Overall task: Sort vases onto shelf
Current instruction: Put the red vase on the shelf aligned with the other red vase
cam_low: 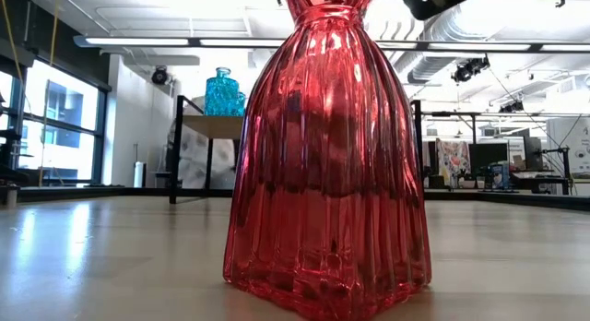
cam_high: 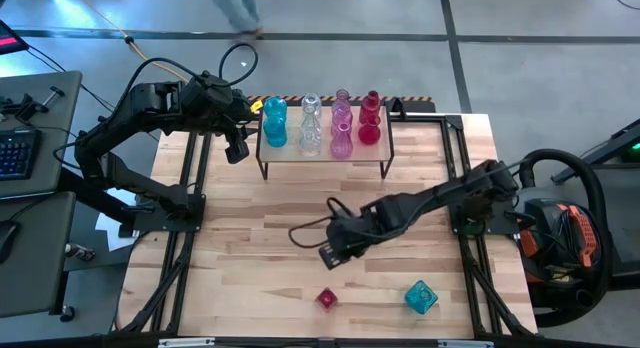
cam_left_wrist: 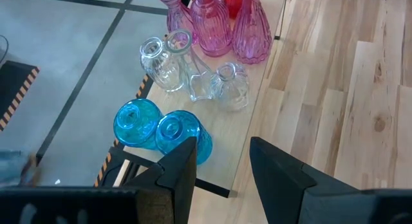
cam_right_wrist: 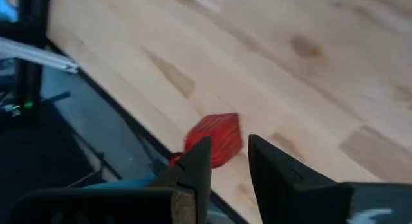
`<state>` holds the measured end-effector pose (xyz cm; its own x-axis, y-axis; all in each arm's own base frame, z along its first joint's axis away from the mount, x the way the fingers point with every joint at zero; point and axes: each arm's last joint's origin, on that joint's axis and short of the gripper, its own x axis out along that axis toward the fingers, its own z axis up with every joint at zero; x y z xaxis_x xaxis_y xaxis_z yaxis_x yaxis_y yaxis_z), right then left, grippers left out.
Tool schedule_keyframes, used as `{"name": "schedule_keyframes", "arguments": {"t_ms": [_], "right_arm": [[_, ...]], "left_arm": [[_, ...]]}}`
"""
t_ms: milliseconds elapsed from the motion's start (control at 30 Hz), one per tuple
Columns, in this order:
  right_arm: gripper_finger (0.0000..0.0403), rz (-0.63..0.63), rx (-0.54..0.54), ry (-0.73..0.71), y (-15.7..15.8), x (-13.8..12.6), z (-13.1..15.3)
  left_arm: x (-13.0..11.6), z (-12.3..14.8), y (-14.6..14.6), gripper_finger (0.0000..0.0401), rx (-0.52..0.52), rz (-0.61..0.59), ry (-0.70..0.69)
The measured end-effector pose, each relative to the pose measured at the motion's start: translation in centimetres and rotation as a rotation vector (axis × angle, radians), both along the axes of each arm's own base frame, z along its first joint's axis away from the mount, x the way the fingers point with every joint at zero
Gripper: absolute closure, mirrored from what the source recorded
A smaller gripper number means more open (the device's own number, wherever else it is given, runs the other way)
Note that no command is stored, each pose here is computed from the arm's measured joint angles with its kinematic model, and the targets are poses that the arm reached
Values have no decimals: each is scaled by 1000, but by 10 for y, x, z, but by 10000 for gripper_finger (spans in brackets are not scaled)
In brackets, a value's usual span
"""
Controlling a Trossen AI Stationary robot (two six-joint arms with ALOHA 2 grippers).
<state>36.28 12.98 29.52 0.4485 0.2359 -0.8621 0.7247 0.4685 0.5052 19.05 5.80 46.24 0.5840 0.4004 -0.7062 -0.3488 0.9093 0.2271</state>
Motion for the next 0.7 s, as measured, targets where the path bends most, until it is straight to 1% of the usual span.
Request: {"name": "schedule_keyframes", "arguments": {"t_ms": [367, 533, 700], "right_arm": [[320, 62, 65, -83, 33, 0, -21], [320, 101, 96, -76, 48, 7, -37], [320, 99, 112, -74, 54, 12, -47]], "left_arm": [[0, 0, 0, 265, 0, 0, 0], [0, 0, 0, 265, 0, 0, 1], [0, 0, 0, 265, 0, 0, -1]]}}
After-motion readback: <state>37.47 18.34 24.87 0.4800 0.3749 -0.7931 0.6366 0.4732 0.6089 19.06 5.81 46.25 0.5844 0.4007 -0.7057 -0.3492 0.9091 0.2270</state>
